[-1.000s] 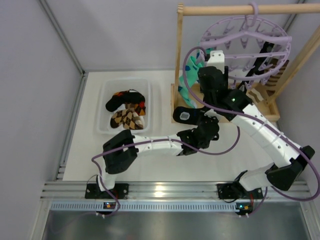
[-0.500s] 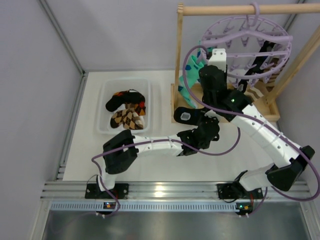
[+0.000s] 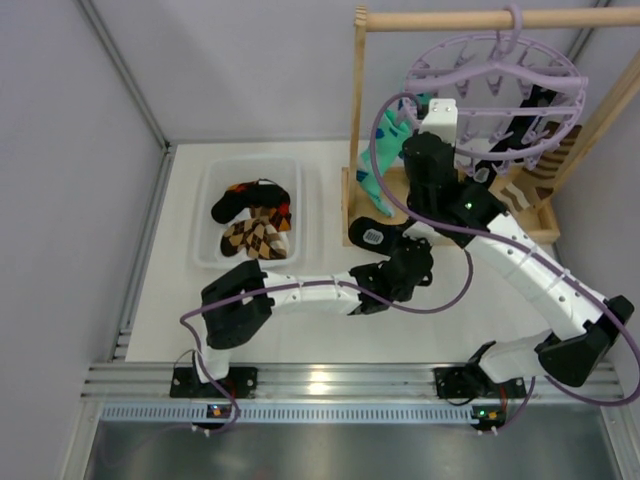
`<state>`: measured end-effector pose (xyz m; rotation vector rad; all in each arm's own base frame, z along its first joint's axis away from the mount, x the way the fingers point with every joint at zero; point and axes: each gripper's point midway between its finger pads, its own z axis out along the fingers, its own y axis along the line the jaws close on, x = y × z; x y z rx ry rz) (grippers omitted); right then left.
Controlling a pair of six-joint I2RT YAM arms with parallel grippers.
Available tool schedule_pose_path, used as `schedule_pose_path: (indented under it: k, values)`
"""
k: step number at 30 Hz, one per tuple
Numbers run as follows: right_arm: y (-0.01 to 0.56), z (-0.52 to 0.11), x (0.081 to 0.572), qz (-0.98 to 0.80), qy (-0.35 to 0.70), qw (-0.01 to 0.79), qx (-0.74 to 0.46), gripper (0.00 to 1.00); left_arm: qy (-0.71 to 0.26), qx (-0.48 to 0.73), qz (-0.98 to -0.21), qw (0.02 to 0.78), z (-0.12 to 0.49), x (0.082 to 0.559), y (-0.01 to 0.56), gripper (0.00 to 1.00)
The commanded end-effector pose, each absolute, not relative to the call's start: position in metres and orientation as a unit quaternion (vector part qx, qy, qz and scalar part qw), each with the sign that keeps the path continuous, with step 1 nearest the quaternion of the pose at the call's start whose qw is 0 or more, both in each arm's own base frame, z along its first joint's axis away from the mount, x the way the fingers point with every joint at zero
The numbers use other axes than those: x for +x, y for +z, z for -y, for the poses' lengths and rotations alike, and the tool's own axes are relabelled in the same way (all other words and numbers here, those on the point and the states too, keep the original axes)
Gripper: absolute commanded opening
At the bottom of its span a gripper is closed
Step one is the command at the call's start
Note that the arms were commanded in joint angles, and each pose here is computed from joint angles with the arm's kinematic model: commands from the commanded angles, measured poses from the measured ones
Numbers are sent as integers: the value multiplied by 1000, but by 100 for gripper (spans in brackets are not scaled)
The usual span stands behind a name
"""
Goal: Remove the socks clipped to the hanger
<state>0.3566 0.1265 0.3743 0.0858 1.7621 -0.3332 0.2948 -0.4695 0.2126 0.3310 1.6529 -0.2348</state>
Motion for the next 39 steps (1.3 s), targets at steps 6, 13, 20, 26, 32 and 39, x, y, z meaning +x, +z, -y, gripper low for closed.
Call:
schedule_pose_path:
  k: [6, 13, 20, 26, 32, 39]
  values:
    - [404, -121, 346, -743, -88, 661, 61, 7, -138, 74, -727, 669, 403, 291, 248, 0]
    - [401, -123, 333, -745, -48, 665, 31, 28, -116, 34, -719, 685, 329, 284, 284, 0]
    - [405, -113, 313, -739, -17, 673, 29, 61, -86, -35, -744, 662, 238, 330, 308, 0]
    - [403, -118, 296, -737, 31, 675, 5, 91, -5, -48, -749, 661, 182, 353, 353, 0]
    - [395, -115, 284, -737, 50, 674, -5, 99, 15, -66, -740, 669, 153, 376, 405, 0]
    - [389, -108, 276, -736, 49, 676, -4, 99, 45, -71, -748, 658, 113, 418, 418, 0]
